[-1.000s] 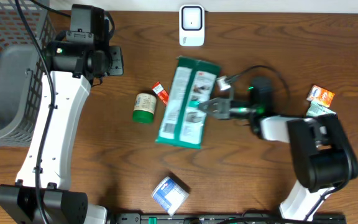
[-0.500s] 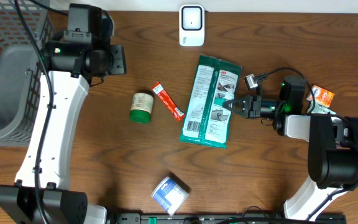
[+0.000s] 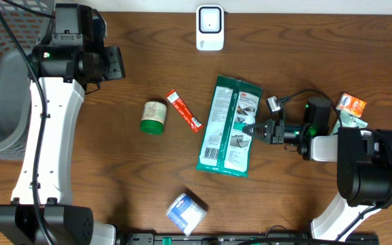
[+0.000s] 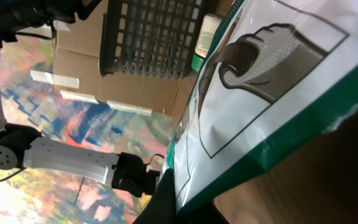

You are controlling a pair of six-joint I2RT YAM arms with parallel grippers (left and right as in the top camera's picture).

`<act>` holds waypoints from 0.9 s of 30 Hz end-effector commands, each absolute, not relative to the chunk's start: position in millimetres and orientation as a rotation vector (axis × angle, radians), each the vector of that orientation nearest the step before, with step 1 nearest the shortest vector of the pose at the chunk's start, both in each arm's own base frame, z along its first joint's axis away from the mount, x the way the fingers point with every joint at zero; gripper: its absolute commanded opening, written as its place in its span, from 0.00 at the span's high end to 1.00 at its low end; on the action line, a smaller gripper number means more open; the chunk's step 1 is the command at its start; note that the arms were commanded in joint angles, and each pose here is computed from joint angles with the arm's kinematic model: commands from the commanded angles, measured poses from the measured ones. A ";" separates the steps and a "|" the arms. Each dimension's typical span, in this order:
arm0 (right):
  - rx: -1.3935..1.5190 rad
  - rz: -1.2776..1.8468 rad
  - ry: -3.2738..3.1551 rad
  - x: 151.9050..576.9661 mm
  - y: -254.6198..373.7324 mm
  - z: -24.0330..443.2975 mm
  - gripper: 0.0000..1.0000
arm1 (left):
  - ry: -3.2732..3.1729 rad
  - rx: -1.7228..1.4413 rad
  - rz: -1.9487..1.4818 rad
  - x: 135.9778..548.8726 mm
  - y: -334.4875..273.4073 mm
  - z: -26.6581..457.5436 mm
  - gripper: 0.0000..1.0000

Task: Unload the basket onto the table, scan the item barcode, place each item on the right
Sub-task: 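Drag the gloves pack rightward across the table with the right gripper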

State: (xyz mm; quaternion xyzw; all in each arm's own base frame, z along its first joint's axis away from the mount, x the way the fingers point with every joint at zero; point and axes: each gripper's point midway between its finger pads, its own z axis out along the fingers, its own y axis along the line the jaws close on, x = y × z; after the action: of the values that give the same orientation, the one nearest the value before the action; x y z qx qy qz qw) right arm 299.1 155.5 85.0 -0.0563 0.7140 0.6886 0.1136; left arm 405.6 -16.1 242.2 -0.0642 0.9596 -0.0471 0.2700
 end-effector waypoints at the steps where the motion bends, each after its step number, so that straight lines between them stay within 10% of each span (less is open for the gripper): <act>1: -0.196 2.037 2.069 292.3 153.7 82.7 0.99 | 2.603 -0.164 -0.127 406.4 -15.8 236.5 0.43; 21: -0.225 2.021 2.054 292.2 153.9 82.7 0.99 | 2.604 -0.164 -0.127 406.3 -15.8 236.4 0.26; 27: -0.225 2.021 2.054 292.2 153.9 82.6 0.99 | 2.604 -0.164 -0.127 406.3 -15.8 236.4 0.79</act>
State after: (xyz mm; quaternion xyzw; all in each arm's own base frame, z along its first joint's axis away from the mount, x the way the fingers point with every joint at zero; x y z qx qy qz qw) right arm 297.2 154.9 83.9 -0.0700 0.7125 0.6864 0.1278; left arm 405.5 -16.3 242.2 -0.0637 0.9596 -0.0473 0.2698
